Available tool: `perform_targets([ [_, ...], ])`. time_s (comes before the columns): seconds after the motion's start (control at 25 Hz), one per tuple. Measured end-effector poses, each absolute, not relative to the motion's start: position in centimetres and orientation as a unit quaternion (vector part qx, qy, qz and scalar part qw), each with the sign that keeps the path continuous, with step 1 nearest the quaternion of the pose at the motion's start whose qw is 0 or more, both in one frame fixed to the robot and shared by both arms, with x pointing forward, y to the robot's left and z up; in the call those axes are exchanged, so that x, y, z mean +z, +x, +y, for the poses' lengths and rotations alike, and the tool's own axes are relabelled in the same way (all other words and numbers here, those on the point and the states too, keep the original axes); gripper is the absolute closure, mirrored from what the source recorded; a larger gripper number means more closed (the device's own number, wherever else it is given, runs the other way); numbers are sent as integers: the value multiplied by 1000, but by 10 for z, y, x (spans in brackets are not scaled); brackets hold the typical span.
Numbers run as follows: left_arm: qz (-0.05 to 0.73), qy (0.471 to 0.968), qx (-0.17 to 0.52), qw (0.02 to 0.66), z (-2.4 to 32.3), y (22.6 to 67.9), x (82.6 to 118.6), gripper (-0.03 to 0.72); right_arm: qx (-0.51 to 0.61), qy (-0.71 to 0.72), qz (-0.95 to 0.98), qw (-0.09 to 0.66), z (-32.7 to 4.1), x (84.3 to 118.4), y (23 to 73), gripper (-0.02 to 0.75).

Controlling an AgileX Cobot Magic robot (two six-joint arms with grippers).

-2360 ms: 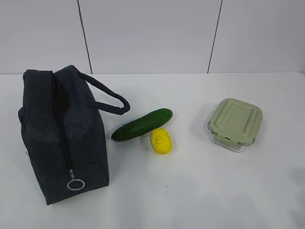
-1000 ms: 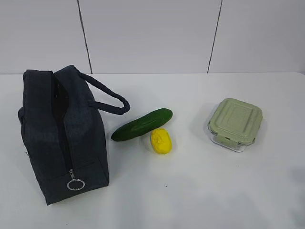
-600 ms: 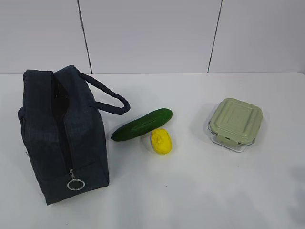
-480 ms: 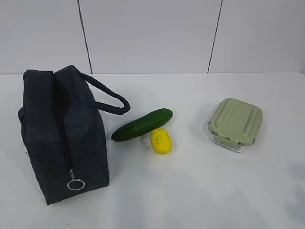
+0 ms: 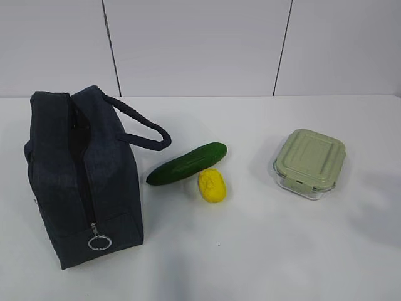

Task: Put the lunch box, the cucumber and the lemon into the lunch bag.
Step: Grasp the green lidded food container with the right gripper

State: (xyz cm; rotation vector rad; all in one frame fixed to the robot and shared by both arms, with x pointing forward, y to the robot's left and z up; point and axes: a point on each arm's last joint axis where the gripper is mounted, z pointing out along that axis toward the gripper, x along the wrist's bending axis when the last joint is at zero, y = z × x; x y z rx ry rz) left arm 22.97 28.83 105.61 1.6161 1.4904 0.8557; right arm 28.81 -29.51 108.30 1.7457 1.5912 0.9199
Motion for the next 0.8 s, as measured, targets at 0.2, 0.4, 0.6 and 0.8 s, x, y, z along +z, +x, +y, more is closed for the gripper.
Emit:
perform_targets([
  [0.2,584,633,335,381,288,230,1056,452,363,683,586,243,-291,1089,324,223],
  [0.4,584,633,335,381,288,230,1056,452,360,712,577,175,-287,1087,362,223],
  [0.6,584,633,335,381,288,230,1056,452,352,735,567,115,-284,1085,396,223],
  [0.8,584,633,335,381,288,230,1056,452,341,751,560,73,-282,1080,429,223],
])
